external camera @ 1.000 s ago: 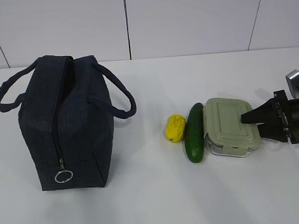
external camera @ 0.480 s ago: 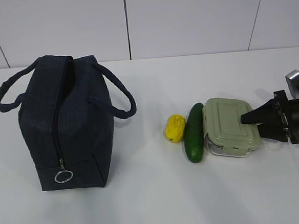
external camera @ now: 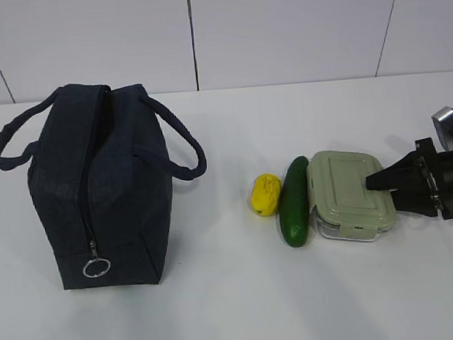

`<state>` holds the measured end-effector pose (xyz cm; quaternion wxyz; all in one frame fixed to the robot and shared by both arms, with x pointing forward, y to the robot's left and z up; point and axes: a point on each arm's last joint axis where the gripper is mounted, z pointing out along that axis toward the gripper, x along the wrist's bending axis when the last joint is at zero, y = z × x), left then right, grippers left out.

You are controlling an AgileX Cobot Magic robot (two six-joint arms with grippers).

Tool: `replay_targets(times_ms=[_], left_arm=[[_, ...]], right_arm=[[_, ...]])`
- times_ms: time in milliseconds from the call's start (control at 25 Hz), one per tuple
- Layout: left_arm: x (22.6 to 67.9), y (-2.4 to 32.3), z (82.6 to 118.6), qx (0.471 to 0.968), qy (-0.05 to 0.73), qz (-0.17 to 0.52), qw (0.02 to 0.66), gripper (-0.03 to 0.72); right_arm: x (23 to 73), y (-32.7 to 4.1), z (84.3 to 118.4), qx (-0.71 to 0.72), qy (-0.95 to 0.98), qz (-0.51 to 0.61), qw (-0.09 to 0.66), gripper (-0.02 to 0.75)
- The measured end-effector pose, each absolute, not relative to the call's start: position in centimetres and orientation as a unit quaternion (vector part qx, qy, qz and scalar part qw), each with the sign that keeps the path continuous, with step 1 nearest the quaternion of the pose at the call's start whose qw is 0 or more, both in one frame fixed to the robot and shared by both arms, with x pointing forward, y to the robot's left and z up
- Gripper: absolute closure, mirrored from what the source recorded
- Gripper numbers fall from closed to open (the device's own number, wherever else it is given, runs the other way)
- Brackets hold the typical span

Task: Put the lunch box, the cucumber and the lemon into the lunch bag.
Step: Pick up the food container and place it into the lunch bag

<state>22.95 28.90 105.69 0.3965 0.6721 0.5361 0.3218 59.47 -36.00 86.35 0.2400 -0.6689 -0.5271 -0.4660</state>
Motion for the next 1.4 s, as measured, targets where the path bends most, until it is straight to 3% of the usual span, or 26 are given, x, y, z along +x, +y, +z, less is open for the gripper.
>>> replay_targets(times_ms=[1400], left_arm=[[22.95,28.9,105.69,0.672,0.536,0.322,0.397,0.454]], right_arm=[[59.22,-36.14,87.13,-0.676,-0.54,-0.441,0.238,0.36]])
